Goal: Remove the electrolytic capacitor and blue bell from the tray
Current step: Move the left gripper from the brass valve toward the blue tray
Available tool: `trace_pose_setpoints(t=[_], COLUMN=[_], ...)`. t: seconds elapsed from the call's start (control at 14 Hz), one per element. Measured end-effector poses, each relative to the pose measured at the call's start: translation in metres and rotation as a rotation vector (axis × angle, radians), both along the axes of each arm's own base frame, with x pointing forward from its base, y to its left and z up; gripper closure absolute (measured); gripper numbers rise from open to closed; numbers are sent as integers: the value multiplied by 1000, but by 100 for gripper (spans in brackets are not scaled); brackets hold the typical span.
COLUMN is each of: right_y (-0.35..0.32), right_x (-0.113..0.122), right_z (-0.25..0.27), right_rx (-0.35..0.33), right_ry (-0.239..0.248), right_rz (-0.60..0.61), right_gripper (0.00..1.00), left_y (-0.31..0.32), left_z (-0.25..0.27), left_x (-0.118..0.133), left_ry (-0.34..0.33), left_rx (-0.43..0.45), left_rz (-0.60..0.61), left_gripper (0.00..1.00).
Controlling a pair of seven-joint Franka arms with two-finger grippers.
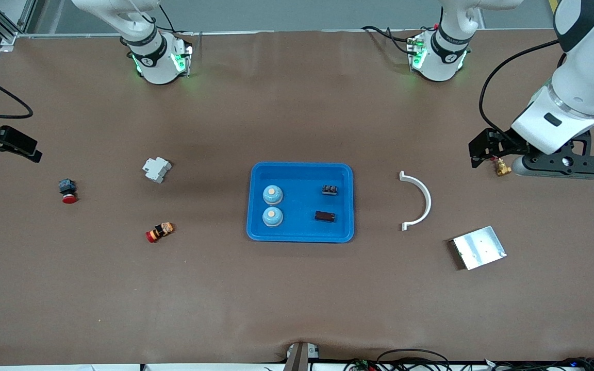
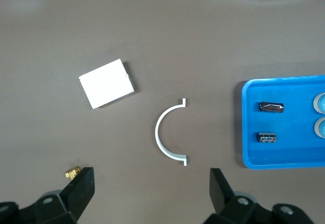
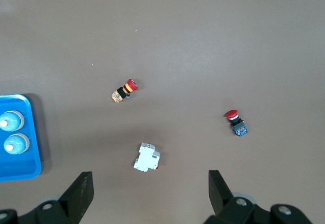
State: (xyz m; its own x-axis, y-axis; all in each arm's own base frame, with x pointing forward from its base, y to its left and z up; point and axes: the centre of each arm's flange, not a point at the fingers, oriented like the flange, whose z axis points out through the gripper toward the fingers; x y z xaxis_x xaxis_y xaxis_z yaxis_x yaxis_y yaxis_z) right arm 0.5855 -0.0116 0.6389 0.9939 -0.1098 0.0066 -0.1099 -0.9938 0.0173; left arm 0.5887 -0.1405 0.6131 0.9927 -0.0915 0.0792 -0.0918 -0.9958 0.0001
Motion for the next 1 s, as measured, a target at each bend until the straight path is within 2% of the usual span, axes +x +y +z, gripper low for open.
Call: trace_pose_setpoints(t=[0.57, 1.0], right_y=[0, 12], right_x=[0, -3], right_z=[0, -2], right_rx=[0, 1], right_ry=[4, 25], right_rz=[0, 21], right_gripper=[0, 0], left_y=[-3, -2], left_z=[-1, -5], left_x=[-1, 0], left_ry=[3, 12], left_rx=[0, -7], left_rz=[-2, 3], left_gripper=[0, 0])
